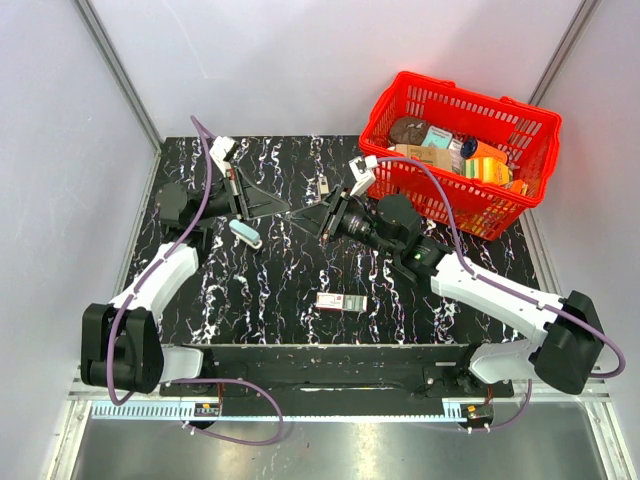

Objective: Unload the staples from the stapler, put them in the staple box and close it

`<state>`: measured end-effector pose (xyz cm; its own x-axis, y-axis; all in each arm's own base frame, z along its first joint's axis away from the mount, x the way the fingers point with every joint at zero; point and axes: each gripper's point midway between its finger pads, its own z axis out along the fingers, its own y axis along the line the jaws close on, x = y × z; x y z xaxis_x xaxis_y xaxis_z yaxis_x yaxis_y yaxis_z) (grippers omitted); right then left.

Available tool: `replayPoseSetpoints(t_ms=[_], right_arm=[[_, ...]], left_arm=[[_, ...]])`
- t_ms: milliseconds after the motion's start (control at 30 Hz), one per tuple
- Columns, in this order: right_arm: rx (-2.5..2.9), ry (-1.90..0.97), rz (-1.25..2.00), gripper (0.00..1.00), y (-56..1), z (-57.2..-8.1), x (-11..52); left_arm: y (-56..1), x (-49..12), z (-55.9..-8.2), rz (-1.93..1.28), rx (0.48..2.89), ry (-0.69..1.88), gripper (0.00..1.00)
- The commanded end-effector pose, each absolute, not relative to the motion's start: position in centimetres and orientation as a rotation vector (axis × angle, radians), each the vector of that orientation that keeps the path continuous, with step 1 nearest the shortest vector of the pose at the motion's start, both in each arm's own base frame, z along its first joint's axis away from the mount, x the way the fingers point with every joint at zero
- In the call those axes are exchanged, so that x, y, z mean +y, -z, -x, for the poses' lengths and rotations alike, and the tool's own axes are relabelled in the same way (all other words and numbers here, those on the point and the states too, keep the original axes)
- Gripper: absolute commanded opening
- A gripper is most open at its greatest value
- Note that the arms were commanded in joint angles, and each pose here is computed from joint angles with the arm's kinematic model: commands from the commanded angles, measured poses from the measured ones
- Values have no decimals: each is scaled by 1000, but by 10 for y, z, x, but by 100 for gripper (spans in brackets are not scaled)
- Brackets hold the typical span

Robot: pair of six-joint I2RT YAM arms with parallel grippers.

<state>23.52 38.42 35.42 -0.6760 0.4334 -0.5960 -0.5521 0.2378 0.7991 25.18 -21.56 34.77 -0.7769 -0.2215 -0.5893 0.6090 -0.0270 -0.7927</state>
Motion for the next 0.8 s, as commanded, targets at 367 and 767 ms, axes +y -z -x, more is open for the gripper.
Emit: replayPoseSetpoints(t_ms=[367,767], right_arm=[[1633,-1617,124,21,-372,-238,390],[1667,-1551,75,7,-360,-240,377]], left_arm=[[-353,-215,-240,-480,1641,1818,0],[-352,-215,-240,-492,1662,1802,9]])
